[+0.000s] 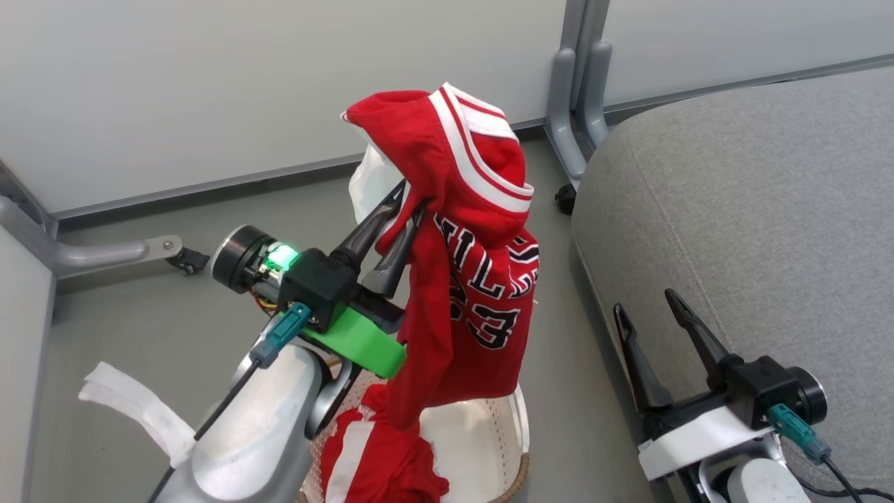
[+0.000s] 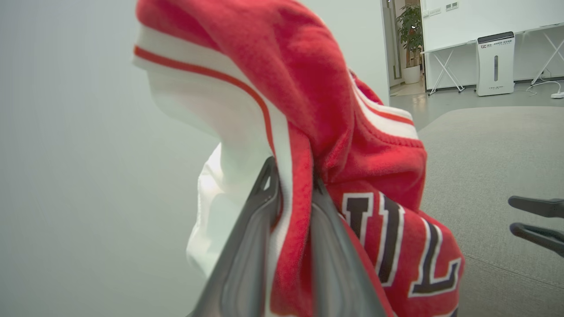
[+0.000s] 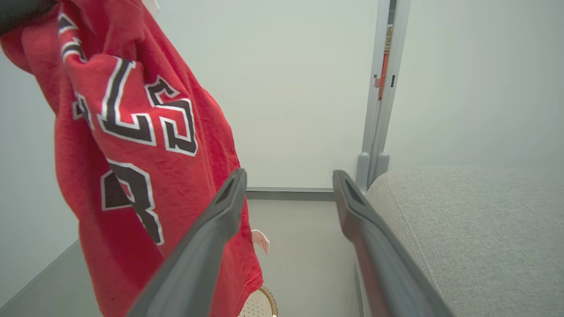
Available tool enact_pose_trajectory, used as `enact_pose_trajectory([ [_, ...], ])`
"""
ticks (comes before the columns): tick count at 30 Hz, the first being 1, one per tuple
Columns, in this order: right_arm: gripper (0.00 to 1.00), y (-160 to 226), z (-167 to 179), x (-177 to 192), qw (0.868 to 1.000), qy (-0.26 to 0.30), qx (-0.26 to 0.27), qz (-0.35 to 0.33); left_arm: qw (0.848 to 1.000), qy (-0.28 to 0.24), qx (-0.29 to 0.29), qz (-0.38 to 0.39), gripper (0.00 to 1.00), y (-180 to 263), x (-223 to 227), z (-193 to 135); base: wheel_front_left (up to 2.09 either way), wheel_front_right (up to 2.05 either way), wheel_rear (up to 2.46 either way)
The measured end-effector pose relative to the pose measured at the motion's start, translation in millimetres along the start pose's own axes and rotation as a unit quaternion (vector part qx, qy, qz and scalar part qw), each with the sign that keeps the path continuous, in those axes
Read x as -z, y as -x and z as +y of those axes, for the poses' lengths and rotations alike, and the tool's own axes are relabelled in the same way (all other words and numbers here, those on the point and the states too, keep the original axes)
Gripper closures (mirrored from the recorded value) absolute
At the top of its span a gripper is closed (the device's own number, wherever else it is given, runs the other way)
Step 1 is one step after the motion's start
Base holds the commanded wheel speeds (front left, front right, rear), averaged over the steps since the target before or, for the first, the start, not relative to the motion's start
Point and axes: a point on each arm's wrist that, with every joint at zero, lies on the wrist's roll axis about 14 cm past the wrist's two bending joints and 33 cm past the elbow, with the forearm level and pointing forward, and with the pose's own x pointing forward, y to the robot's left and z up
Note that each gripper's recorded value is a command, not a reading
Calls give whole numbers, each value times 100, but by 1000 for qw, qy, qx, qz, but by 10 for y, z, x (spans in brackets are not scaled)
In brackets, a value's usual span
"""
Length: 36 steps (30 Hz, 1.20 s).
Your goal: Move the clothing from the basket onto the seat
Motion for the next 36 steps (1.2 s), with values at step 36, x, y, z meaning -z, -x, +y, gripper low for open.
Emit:
enact_pose_trajectory([
  [36,0,-566,1105,44,966,128,-224,-13,999,32,11,-5,100,-36,30,-182,0,0,0],
])
